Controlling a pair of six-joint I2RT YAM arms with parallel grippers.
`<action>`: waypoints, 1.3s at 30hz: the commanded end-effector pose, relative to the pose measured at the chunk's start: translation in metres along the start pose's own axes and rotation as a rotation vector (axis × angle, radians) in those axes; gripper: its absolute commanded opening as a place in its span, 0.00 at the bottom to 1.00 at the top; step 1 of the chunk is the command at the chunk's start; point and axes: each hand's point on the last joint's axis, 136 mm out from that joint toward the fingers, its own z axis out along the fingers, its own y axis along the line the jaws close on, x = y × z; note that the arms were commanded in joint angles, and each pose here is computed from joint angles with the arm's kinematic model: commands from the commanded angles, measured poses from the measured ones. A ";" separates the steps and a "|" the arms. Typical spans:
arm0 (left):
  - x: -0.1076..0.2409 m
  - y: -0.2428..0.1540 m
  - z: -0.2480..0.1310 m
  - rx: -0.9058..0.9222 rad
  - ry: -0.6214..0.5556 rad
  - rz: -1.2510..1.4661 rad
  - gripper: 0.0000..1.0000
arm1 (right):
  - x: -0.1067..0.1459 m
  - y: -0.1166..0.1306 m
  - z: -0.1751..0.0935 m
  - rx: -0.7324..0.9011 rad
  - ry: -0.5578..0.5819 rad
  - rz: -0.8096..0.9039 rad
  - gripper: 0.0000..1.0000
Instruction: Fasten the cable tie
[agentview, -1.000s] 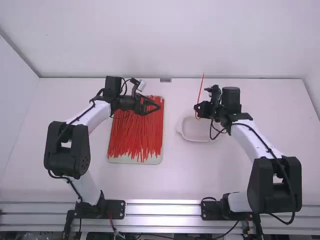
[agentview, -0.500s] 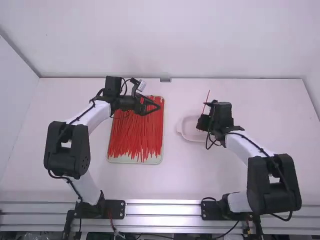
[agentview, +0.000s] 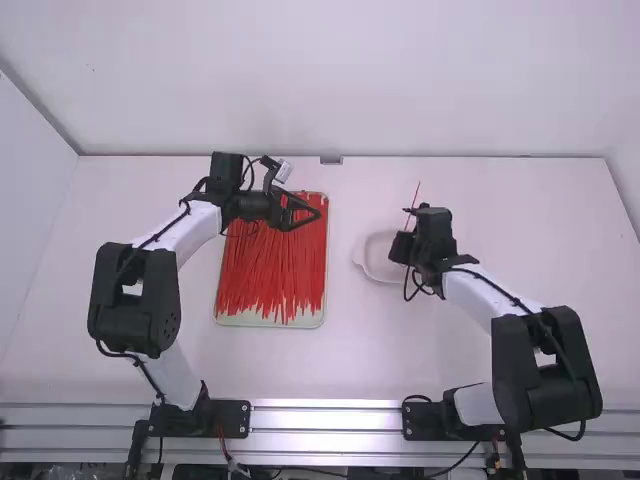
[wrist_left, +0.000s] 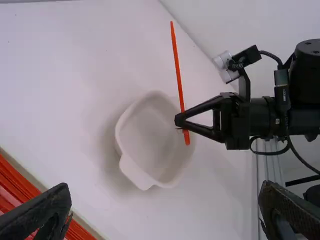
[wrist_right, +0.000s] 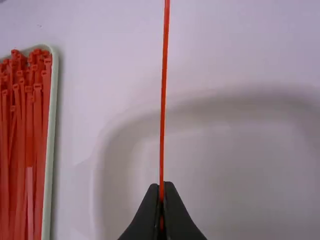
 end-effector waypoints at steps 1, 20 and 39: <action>-0.005 -0.005 0.001 0.018 -0.002 0.023 0.99 | -0.001 -0.003 -0.003 0.011 -0.014 0.003 0.02; -0.007 -0.006 0.002 0.020 -0.007 0.034 0.99 | -0.002 -0.005 -0.003 0.016 -0.016 0.008 0.38; -0.008 -0.005 0.002 0.015 -0.011 0.047 0.99 | -0.020 0.010 -0.007 -0.037 -0.053 0.015 0.75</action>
